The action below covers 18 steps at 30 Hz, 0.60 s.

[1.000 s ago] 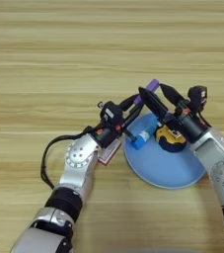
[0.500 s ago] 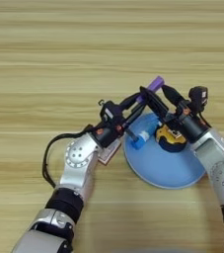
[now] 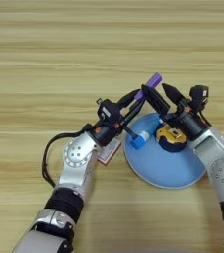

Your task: Move the objects on the table

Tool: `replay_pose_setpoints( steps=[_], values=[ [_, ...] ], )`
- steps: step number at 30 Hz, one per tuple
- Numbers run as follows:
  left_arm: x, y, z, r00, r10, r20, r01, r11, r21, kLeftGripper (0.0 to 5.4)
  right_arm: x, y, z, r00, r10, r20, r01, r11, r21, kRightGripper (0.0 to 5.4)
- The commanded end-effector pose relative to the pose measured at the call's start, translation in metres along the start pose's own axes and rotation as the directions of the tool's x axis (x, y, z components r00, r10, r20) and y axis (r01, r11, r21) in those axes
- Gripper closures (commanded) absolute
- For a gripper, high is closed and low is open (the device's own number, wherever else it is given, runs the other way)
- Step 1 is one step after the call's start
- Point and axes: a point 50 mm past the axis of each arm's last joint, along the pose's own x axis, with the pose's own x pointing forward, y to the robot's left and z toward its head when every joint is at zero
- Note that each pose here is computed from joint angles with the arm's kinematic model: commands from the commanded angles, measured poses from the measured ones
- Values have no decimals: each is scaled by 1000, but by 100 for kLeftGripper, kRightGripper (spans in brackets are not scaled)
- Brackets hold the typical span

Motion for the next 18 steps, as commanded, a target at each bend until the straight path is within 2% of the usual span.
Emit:
replay_pose_setpoints(
  steps=[1, 7, 18],
  values=[
    [-2, -5, -3, 999, -29, -13, 29, 1000, -3, 468, 4, 1, 1, 1000, 12, 1, -12, 1000, 24, 0],
    [-4, -9, -5, 999, -42, -22, 42, 999, -11, 468, 5, 2, 0, 1000, 16, 1, -16, 999, 40, 0],
    [-5, -11, -7, 998, -49, -31, 48, 999, -19, 468, 6, 3, 1, 1000, 22, 4, -23, 998, 56, 122]
  ],
)
